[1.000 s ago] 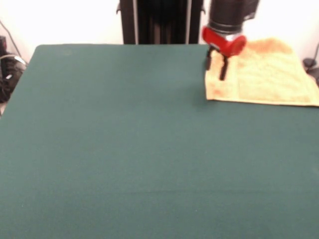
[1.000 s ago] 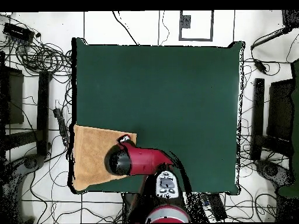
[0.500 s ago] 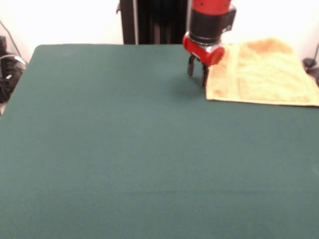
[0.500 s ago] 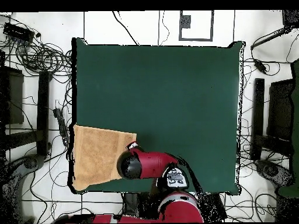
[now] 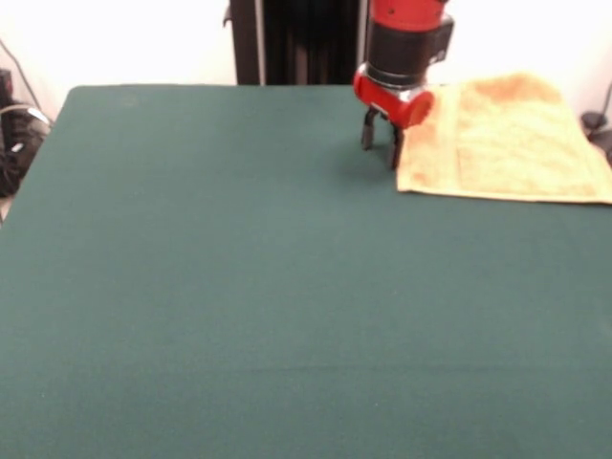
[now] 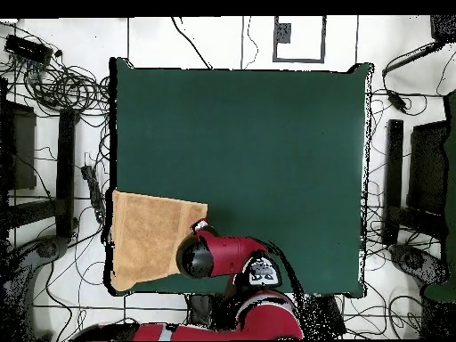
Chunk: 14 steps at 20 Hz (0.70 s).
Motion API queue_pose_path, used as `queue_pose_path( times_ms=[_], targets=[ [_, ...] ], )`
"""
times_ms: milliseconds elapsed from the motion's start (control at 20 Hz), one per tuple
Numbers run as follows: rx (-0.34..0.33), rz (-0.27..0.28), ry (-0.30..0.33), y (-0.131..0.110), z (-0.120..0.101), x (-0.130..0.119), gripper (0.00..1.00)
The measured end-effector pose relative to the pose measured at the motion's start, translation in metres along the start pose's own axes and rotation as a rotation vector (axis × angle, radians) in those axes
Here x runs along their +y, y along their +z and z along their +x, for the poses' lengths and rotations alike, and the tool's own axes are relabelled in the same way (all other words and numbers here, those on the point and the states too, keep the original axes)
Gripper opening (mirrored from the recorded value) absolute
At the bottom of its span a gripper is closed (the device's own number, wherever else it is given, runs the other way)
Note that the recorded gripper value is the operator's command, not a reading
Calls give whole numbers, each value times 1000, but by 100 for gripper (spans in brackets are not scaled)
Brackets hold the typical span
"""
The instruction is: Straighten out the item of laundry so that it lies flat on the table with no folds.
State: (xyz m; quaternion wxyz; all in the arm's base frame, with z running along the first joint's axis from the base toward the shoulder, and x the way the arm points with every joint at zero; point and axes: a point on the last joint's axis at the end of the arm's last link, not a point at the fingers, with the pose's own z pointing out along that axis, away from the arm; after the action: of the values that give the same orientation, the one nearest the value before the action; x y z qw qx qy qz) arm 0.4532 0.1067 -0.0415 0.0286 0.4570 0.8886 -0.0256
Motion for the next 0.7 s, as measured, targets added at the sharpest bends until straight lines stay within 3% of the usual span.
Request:
queue_pose_path(
  times_ms=[700],
  targets=[
    [-24,-30,-41,-37,0,36,100]
  ],
)
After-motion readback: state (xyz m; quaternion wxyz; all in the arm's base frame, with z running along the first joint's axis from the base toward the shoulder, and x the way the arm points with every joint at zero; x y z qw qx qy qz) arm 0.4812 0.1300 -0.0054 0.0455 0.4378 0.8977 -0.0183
